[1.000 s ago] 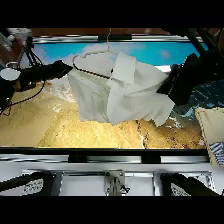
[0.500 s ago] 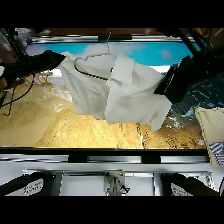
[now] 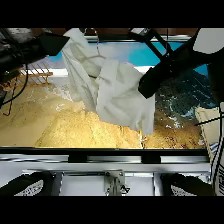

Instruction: Fold the shirts.

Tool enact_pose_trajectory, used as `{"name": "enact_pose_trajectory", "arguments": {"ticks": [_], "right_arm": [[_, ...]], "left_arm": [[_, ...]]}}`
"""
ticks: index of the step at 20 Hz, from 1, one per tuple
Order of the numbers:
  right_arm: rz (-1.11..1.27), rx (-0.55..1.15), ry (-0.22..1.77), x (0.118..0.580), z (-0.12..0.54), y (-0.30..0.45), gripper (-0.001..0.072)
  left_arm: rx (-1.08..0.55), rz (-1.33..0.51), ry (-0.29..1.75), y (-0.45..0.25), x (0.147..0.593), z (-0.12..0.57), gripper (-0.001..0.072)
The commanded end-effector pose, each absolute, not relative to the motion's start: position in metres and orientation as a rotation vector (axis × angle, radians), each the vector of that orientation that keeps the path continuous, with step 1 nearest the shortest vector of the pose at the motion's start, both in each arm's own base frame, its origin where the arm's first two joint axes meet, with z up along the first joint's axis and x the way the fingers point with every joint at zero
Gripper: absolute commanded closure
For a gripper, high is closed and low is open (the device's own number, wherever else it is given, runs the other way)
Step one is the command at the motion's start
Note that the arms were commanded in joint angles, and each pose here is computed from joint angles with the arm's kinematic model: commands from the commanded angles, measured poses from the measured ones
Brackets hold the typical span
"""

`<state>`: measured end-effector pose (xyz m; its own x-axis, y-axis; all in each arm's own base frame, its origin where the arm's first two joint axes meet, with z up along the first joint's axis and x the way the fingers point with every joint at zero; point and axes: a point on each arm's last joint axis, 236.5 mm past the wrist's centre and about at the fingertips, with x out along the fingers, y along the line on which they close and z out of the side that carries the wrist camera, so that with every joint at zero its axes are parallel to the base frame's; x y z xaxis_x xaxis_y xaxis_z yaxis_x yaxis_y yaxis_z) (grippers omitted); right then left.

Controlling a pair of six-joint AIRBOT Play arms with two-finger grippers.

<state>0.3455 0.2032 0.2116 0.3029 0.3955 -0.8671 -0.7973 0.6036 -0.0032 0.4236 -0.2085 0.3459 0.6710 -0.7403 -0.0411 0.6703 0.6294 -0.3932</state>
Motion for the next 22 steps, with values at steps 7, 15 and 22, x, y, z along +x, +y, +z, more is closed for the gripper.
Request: {"name": "enact_pose_trajectory", "arguments": {"ticks": [7,15,22], "right_arm": [[0.721,-0.16,0.768,0.361,0.279,0.216,0.0634],[0.742,-0.102,0.628,0.341,0.326,0.218,0.0635],[0.706,-0.08,0.463,0.339,0.37,0.21,0.0635]], "left_arm": [[0.093,-0.816,0.385,-0.187,0.327,0.33,0.065],[0.069,-0.84,0.486,-0.193,0.335,0.297,0.065],[0.081,-0.813,0.473,-0.189,0.34,0.298,0.0413]]}}
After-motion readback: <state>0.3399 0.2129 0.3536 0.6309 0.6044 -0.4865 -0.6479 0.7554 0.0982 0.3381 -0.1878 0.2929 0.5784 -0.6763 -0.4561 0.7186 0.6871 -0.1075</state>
